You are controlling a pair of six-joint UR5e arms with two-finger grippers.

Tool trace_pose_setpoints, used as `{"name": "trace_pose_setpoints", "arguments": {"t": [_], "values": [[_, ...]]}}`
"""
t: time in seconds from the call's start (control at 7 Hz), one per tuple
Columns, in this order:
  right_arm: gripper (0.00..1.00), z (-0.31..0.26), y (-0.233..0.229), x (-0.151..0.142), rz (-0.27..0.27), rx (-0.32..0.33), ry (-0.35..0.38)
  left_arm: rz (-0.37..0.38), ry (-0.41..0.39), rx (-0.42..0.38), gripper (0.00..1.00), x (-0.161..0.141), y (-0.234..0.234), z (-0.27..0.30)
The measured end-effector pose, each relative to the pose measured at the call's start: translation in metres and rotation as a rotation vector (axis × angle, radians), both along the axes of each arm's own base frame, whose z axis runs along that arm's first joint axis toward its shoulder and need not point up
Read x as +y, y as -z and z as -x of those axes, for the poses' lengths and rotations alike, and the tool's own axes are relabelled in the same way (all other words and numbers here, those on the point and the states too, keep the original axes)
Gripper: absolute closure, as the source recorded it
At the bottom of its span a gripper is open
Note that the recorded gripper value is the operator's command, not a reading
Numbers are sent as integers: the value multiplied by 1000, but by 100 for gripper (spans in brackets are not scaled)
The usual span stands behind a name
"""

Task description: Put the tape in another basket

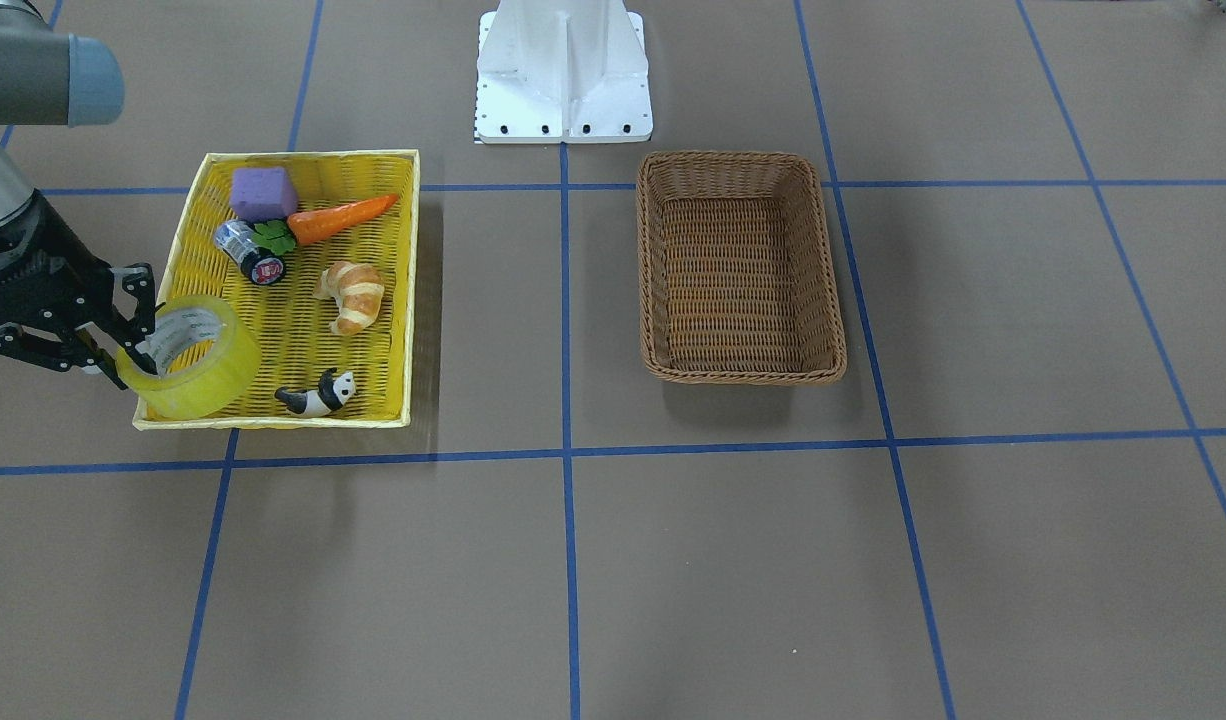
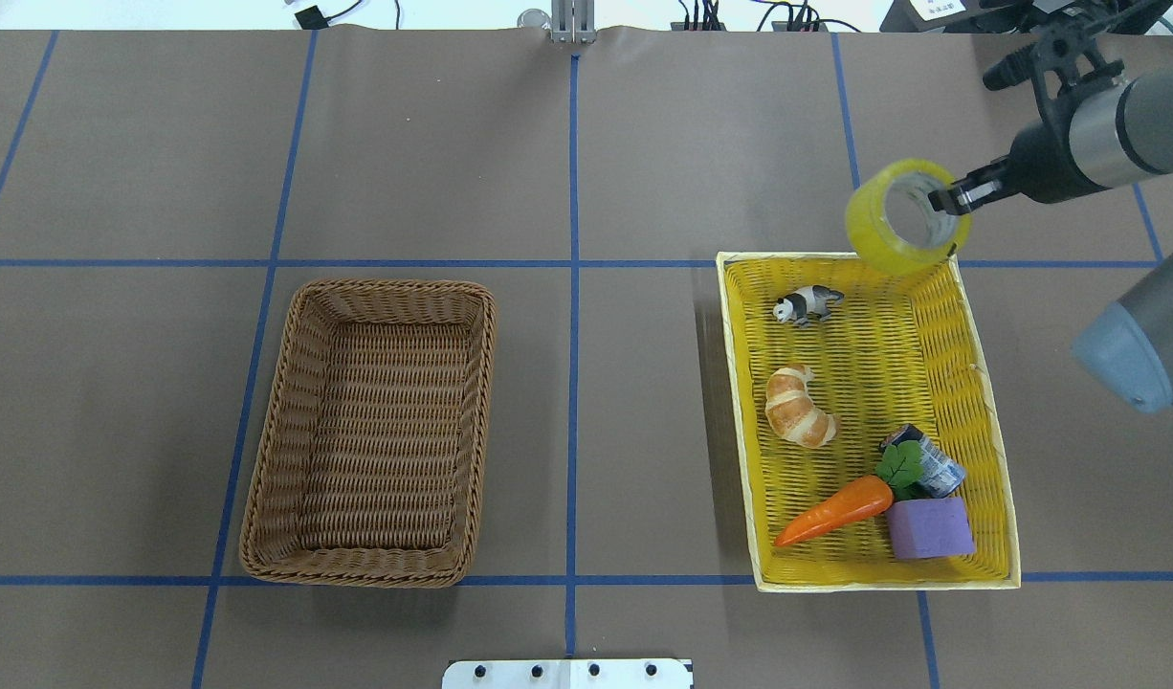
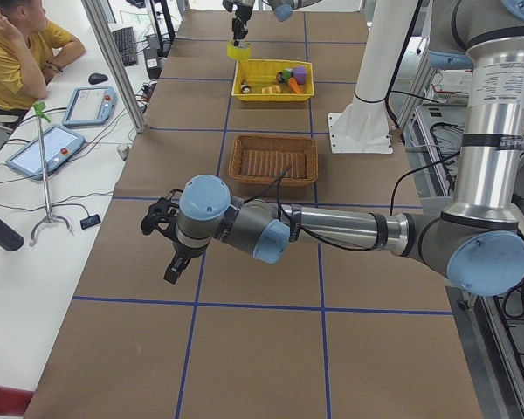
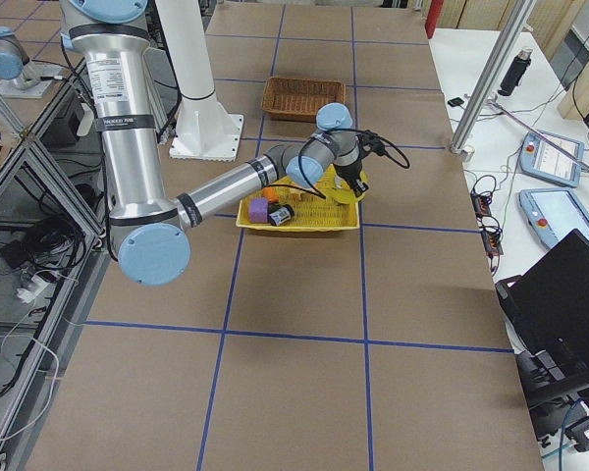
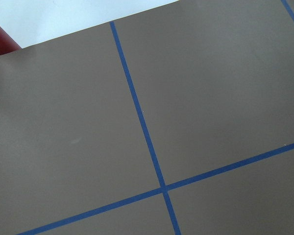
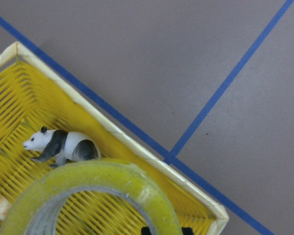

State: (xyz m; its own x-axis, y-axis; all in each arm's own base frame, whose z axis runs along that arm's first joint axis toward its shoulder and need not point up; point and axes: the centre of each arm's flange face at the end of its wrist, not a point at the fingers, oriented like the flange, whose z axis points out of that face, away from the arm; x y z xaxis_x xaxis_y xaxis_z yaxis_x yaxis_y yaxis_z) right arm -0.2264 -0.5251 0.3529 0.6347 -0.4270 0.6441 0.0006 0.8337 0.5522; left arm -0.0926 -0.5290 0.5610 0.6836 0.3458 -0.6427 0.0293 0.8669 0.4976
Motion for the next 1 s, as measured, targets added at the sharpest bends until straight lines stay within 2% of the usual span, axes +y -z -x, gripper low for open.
{"name": "trace_pose_setpoints", "arguments": {"t": [0.29, 0.43, 0.57, 0.71, 1.0], "values": [[100, 43, 60, -5, 88, -129, -77, -15, 60, 135, 0, -9, 40, -42], [100, 79, 92, 1, 129, -184, -143, -10, 89, 241, 1, -12, 68, -79], [100, 115, 117, 12, 145, -224, -218, -8, 89, 350, 1, -15, 101, -118], [100, 143, 140, 23, 132, -254, -265, -15, 52, 450, 1, -17, 138, -162], [100, 181, 186, 45, 95, -320, -271, -32, -53, 591, 1, -22, 221, -244]]}}
